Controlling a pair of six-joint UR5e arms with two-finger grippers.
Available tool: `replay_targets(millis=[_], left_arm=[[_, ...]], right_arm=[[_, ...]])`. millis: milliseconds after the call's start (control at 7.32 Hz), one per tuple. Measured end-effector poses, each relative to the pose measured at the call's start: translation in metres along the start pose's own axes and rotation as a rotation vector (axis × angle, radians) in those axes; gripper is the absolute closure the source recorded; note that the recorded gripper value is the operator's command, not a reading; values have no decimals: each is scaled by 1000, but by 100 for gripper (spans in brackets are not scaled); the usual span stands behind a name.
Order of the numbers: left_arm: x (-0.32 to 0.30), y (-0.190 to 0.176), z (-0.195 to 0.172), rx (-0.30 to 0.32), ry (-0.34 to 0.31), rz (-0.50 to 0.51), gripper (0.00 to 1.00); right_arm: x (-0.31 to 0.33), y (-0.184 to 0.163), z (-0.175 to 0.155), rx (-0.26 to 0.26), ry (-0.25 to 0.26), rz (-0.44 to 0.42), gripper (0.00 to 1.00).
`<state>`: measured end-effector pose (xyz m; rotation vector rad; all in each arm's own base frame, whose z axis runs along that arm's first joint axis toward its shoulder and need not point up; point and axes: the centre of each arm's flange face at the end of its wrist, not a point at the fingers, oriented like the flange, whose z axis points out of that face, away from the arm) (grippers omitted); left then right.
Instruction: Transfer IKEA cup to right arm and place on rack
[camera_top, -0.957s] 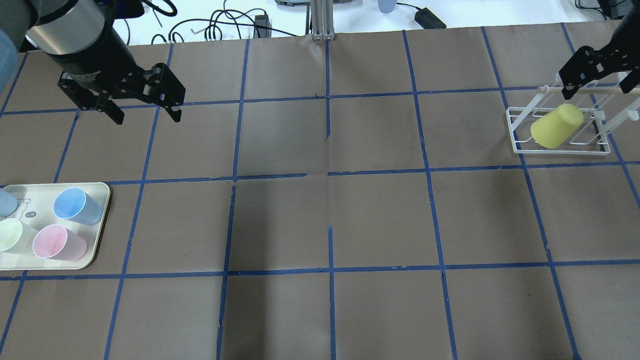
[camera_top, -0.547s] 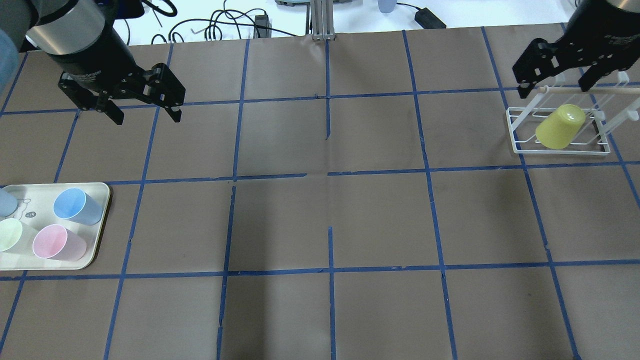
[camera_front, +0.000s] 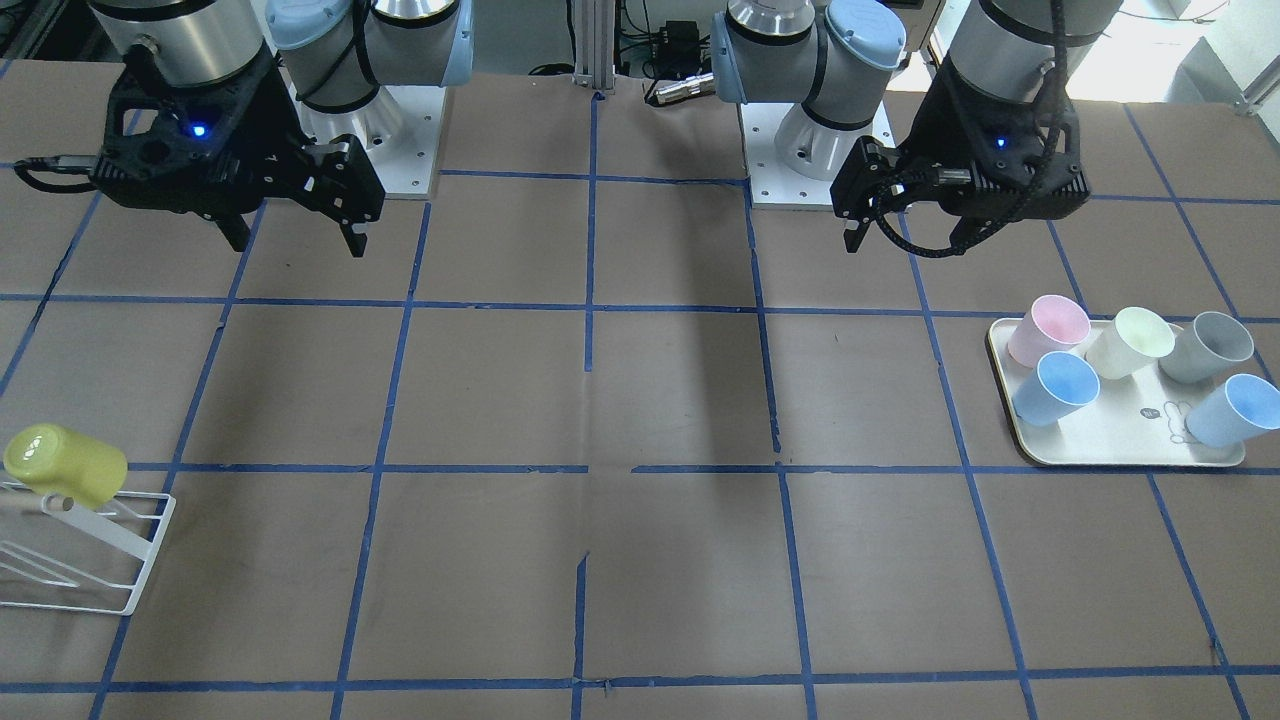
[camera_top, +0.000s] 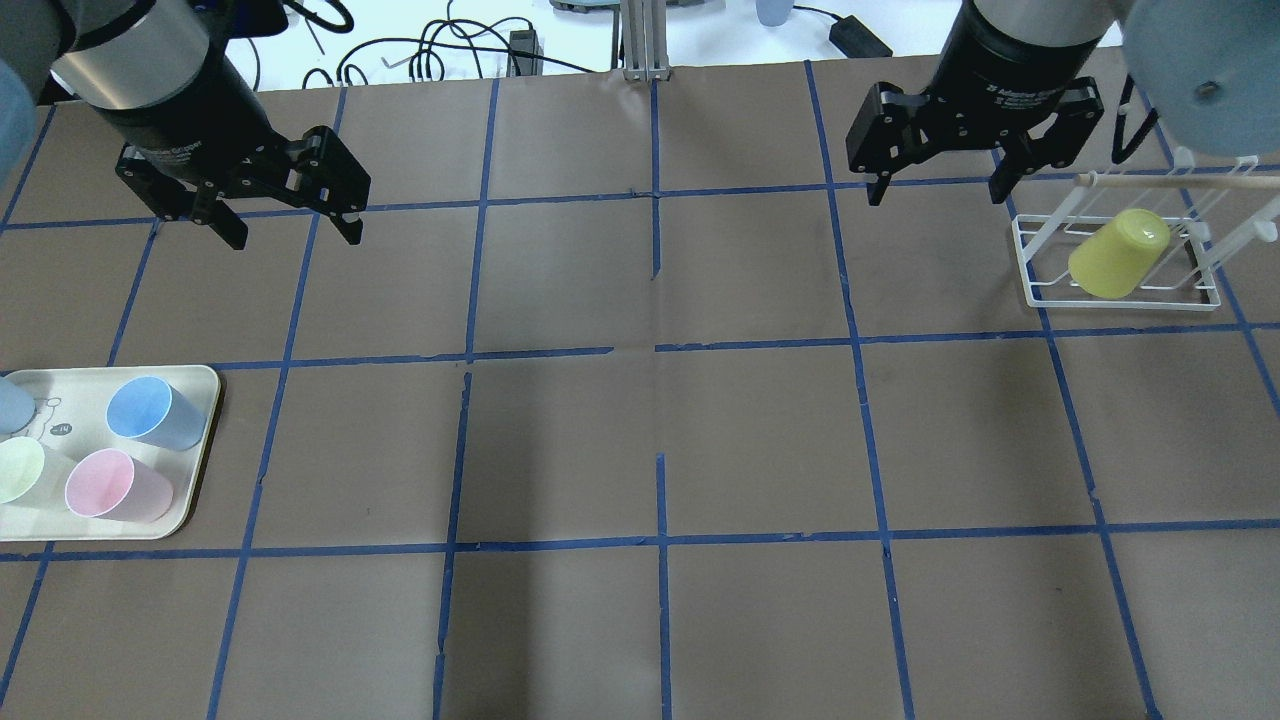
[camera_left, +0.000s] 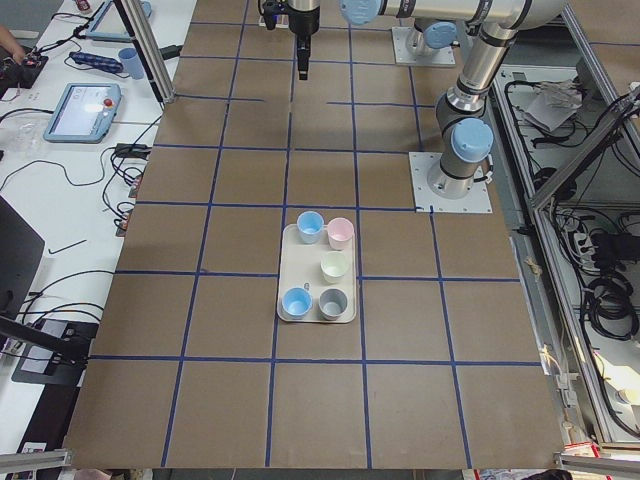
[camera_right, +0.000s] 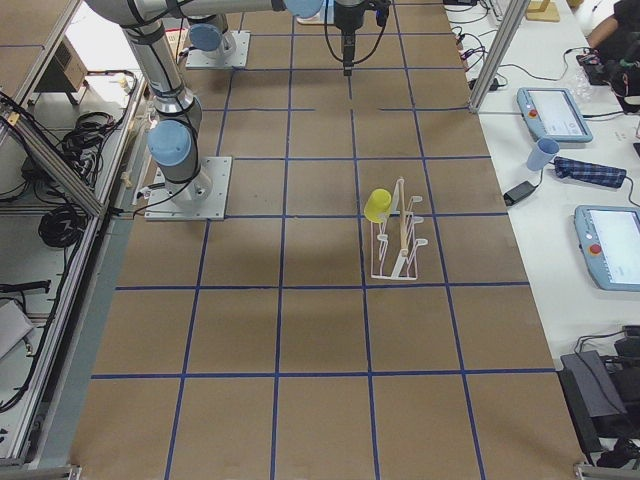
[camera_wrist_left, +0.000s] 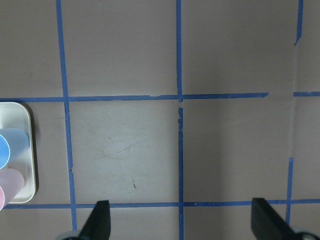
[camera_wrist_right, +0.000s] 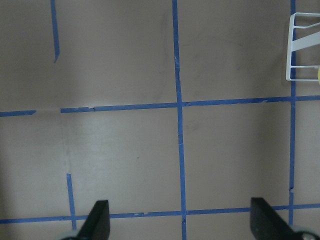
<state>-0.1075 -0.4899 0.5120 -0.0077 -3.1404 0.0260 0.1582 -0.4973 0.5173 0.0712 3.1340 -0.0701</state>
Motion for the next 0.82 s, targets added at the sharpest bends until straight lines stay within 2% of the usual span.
replay_targets(millis=[820], left_arm=[[0,1,-2,5,-2,2,0]], right_arm=[[-7,-4,-5,-6,-5,18,0]])
